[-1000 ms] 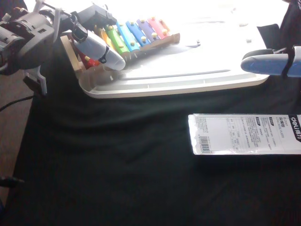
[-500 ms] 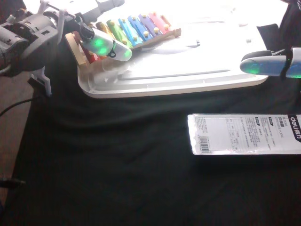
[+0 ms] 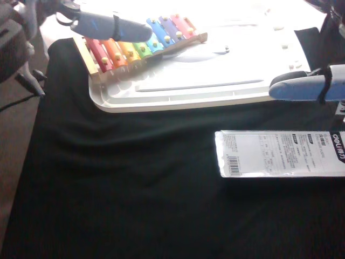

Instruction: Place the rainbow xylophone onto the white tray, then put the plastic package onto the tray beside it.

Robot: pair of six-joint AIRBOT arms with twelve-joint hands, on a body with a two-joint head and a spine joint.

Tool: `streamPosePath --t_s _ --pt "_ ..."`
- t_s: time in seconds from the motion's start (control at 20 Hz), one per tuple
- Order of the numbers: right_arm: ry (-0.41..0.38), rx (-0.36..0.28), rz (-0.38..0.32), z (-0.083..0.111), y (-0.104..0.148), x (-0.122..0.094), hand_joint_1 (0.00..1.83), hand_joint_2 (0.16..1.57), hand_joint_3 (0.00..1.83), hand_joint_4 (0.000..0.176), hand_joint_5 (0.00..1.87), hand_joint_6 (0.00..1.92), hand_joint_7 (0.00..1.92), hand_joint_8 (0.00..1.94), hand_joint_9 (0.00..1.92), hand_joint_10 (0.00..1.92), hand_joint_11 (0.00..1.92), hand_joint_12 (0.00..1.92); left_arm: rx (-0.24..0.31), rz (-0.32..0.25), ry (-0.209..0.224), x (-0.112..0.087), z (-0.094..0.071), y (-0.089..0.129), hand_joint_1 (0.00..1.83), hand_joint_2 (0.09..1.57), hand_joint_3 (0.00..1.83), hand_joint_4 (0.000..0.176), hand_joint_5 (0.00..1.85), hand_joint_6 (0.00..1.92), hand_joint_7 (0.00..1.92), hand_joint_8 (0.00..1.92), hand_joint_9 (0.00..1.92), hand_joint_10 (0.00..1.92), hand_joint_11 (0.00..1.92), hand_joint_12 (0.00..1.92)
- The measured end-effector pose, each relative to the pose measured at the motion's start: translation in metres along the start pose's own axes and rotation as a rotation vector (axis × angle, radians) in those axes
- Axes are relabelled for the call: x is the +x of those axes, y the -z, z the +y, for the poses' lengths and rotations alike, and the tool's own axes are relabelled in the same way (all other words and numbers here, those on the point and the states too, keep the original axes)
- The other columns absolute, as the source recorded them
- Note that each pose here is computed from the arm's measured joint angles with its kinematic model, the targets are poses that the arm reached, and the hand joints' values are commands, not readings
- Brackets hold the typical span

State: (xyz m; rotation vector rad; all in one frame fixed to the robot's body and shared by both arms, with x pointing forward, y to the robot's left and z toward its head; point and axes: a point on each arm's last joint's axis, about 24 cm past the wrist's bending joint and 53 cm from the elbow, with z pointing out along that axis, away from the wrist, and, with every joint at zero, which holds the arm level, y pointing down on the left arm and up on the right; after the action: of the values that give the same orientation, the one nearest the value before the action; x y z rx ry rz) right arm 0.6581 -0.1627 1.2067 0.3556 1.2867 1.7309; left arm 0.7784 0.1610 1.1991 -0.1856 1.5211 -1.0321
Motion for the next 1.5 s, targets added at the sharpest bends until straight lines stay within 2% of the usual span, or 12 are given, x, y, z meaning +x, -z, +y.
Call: streamPosePath --t_s 0.4,0.45,0.5,0.65,0.75,0.85,0.95,1.0,1.15,1.35,1.4,1.5 --pt "0.026 -0.002 0.048 0.019 0.009 0.003 0.75 0.7 0.01 0.139 0.0 0.0 0.21 0.0 0.16 0.0 0.13 0.18 0.139 -0.055 -0.076 -0.024 -0.044 0.045 0.84 0.69 0.01 0.176 0.0 0.0 0.0 0.0 0.0 0.0 0.0 0.0" --pt "0.02 0.002 0.052 0.019 0.009 0.006 0.75 0.71 0.01 0.113 0.0 0.0 0.2 0.0 0.18 0.01 0.14 0.19 0.142 -0.064 -0.067 -0.024 -0.046 0.049 0.84 0.7 0.01 0.161 0.0 0.0 0.0 0.0 0.0 0.0 0.0 0.0" --pt "0.029 0.017 0.078 0.016 0.014 0.01 0.7 0.71 0.0 0.091 0.0 0.0 0.19 0.0 0.19 0.01 0.16 0.21 0.159 -0.058 -0.094 -0.022 -0.05 0.053 0.77 0.7 0.01 0.093 0.0 0.0 0.0 0.0 0.0 0.0 0.05 0.02" --pt "0.026 0.03 0.066 0.015 0.018 0.007 0.7 0.7 0.0 0.099 0.0 0.0 0.16 0.0 0.18 0.0 0.14 0.2 0.159 -0.06 -0.093 -0.02 -0.052 0.055 0.76 0.67 0.0 0.07 0.0 0.0 0.0 0.0 0.0 0.0 0.06 0.03" --pt "0.044 0.06 0.082 0.012 0.027 0.005 0.72 0.7 0.0 0.109 0.0 0.0 0.17 0.01 0.17 0.0 0.11 0.2 0.177 -0.058 -0.122 -0.021 -0.059 0.061 0.77 0.7 0.01 0.005 0.0 0.0 0.0 0.0 0.0 0.0 0.07 0.03" --pt "0.066 0.087 0.093 0.011 0.031 0.001 0.7 0.73 0.01 0.087 0.0 0.0 0.15 0.0 0.14 0.0 0.09 0.2 0.191 -0.072 -0.136 -0.025 -0.066 0.069 0.71 0.69 0.0 0.013 0.0 0.0 0.0 0.0 0.0 0.0 0.09 0.05" --pt "0.092 0.092 0.095 0.017 0.034 -0.007 0.7 0.72 0.0 0.095 0.0 0.0 0.08 0.0 0.09 0.0 0.03 0.32 0.206 -0.058 -0.165 -0.02 -0.071 0.075 0.71 0.7 0.01 0.003 0.0 0.0 0.0 0.0 0.0 0.0 0.13 0.07" --pt "0.107 0.102 0.106 0.018 0.035 -0.008 0.7 0.7 0.01 0.095 0.0 0.0 0.08 0.0 0.1 0.0 0.01 0.44 0.211 -0.055 -0.168 -0.018 -0.074 0.076 0.73 0.7 0.01 0.023 0.0 0.0 0.0 0.0 0.0 0.0 0.14 0.08" --pt "0.154 0.158 0.181 0.011 0.041 0.0 0.71 0.65 0.0 0.126 0.0 0.0 0.08 0.02 0.01 0.0 0.0 0.09 0.225 -0.044 -0.185 -0.015 -0.078 0.08 0.73 0.7 0.0 0.029 0.0 0.0 0.0 0.0 0.0 0.0 0.09 0.07" --pt "0.198 0.277 0.284 -0.01 0.054 0.007 0.79 0.6 0.0 0.087 0.0 0.0 0.12 0.0 0.15 0.02 0.11 0.16 0.23 -0.02 -0.205 -0.006 -0.081 0.086 0.67 0.66 0.0 0.0 0.0 0.0 0.0 0.0 0.0 0.0 0.03 0.06" --pt "0.196 0.299 0.304 -0.015 0.057 0.008 0.85 0.62 0.01 0.045 0.0 0.0 0.05 0.0 0.1 0.0 0.09 0.16 0.231 -0.015 -0.209 -0.004 -0.081 0.086 0.62 0.69 0.0 0.0 0.0 0.0 0.0 0.0 0.0 0.0 0.03 0.07" --pt "0.202 0.337 0.332 -0.024 0.062 0.012 0.87 0.63 0.01 0.012 0.0 0.0 0.09 0.02 0.08 0.01 0.06 0.15 0.237 -0.011 -0.213 -0.002 -0.083 0.086 0.65 0.68 0.0 0.0 0.0 0.0 0.0 0.0 0.0 0.0 0.0 0.03"
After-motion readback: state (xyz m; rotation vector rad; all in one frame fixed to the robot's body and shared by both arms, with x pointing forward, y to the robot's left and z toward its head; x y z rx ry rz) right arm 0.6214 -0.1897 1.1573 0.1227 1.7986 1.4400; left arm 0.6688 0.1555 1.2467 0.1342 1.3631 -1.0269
